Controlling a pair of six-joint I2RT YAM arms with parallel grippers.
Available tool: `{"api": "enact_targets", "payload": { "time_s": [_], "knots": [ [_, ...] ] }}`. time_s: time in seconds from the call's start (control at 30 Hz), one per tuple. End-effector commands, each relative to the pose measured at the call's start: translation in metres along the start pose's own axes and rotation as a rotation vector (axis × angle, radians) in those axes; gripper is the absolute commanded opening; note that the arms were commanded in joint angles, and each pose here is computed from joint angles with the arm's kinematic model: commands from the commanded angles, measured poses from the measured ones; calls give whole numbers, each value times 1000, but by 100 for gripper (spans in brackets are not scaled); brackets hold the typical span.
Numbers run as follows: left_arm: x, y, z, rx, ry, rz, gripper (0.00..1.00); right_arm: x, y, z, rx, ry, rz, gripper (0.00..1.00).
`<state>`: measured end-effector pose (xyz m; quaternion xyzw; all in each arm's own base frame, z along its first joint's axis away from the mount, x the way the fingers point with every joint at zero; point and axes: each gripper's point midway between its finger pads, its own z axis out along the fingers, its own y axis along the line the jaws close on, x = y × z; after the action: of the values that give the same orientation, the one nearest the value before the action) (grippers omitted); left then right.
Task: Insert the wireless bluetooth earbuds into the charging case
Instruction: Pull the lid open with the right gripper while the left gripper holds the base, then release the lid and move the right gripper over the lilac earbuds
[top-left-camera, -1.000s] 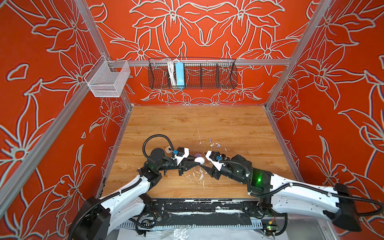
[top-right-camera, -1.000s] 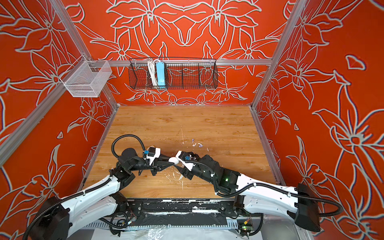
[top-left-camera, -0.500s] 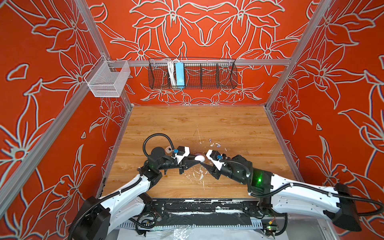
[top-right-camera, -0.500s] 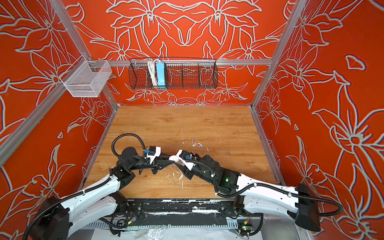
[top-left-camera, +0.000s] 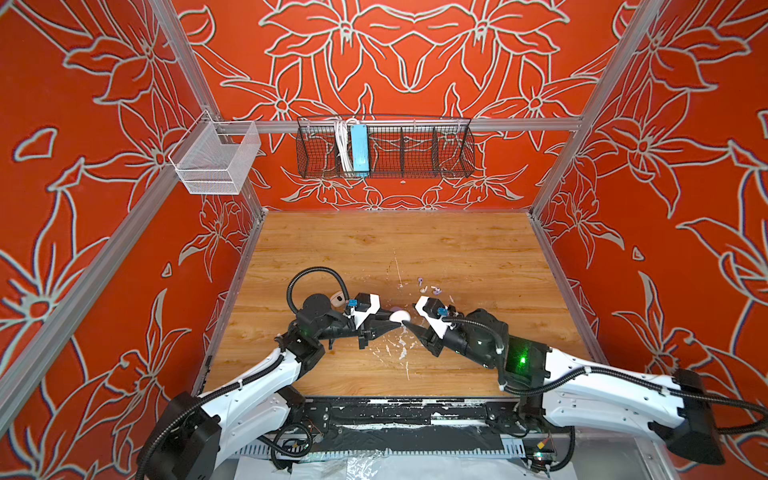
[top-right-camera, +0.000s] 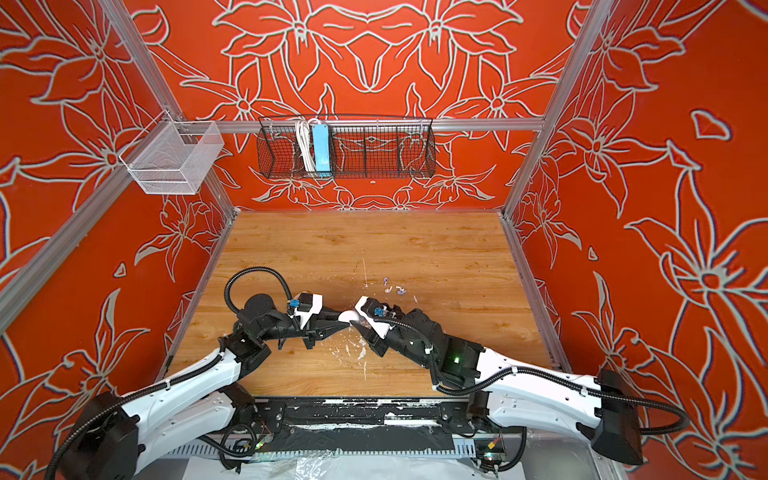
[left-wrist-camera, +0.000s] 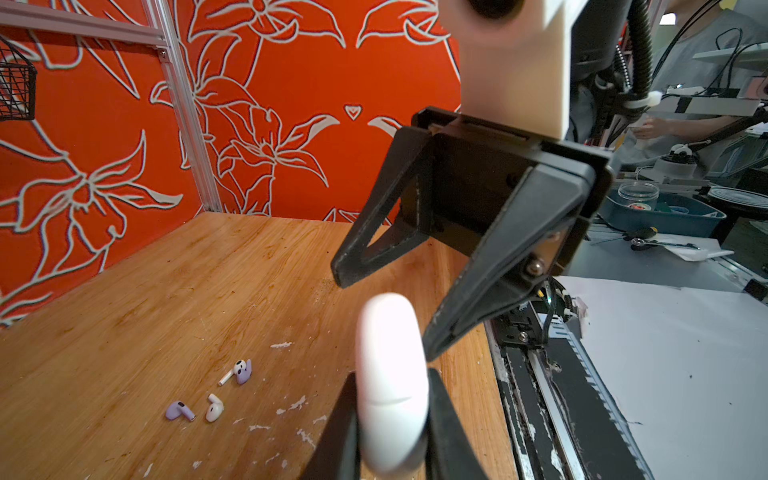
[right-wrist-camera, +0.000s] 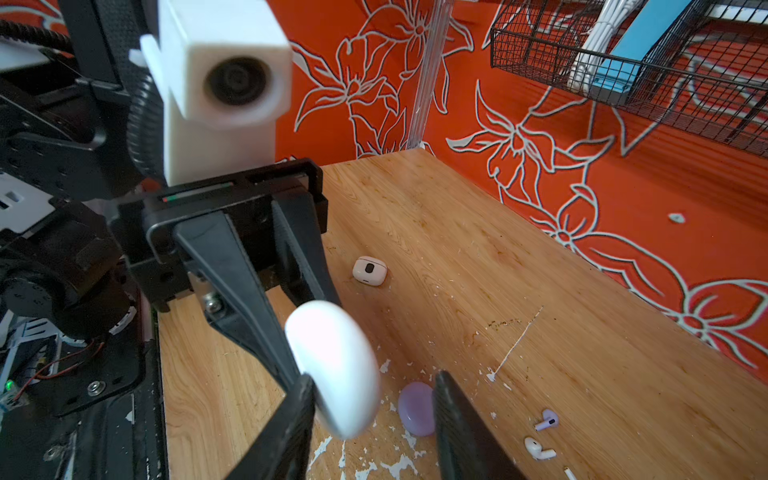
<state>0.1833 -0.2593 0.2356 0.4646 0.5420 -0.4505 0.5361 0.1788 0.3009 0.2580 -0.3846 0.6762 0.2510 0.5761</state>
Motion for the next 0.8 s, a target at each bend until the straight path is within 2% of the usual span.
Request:
{"api": "enact_targets", "payload": {
  "time_s": [0.0,0.17,0.6,0.77],
  "knots": [
    [-8,-15,3,87,-18,44,0,-21,-17,-1,86,-42,44,48],
    [-7,-16,4,97,-10,44,0,-27,-23,-5,115,-71,68,48],
    [-7,-19,5,96,-7,56,0,-26,-30,-5,153,-57,84,47],
    [-4,-8,6,40,-3,31,0,-34,-33,-11,162,-65,116,56]
  ]
}}
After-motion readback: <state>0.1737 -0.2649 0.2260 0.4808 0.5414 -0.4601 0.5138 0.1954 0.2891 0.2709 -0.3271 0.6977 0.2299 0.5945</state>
